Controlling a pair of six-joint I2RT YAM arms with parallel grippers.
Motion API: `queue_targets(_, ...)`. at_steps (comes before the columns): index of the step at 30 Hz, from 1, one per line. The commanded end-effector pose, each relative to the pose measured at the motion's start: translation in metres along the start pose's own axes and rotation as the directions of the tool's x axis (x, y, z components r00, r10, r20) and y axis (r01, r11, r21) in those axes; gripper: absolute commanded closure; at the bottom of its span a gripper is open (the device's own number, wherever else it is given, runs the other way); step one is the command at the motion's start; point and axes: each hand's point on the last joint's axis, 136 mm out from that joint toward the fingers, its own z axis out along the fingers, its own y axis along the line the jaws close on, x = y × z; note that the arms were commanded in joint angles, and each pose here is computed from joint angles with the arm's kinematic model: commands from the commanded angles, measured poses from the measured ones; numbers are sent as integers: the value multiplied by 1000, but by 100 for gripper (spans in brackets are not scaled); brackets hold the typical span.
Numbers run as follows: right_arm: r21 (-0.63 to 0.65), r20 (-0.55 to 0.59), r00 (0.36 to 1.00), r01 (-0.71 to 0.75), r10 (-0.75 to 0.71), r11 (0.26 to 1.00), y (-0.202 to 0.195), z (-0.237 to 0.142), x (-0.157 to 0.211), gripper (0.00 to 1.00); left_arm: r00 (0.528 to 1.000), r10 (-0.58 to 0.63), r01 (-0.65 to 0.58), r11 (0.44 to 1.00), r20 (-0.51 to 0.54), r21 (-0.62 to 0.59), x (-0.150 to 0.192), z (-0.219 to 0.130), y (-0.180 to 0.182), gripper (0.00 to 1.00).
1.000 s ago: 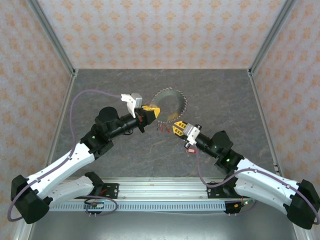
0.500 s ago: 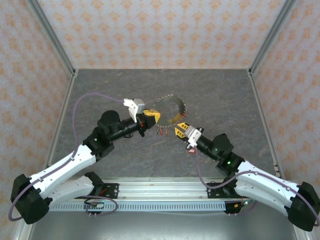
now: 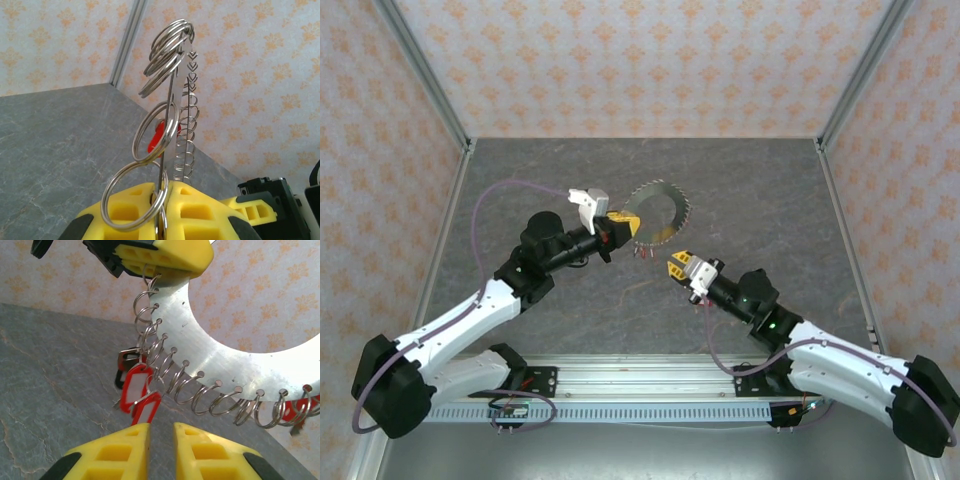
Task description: Put the keys on the keyring
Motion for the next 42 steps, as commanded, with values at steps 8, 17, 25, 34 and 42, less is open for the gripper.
queue_targets(8,138,54,998,-49,42,989,-27,0,-7,81,996,-15,8,997,86,79,-31,-5,-12,100)
queue_targets(17,115,90,993,-92,82,989,-30,0,-14,82,996,-12,5,997,86,81,-35,-8,-14,100)
queue_targets(25,21,84,994,-74,72,997,-17,5,-18,82,996,-12,4,996,89,91,-37,-10,-18,100)
queue_targets(34,52,75,996,-61,57,997,-22,5,-16,82,996,-9,1,996,92,85,-39,-13,-19,100)
queue_targets(42,74,107,993,-58,50,996,-29,5,-28,83,996,-6,-1,996,90,85,-40,-15,-20,100)
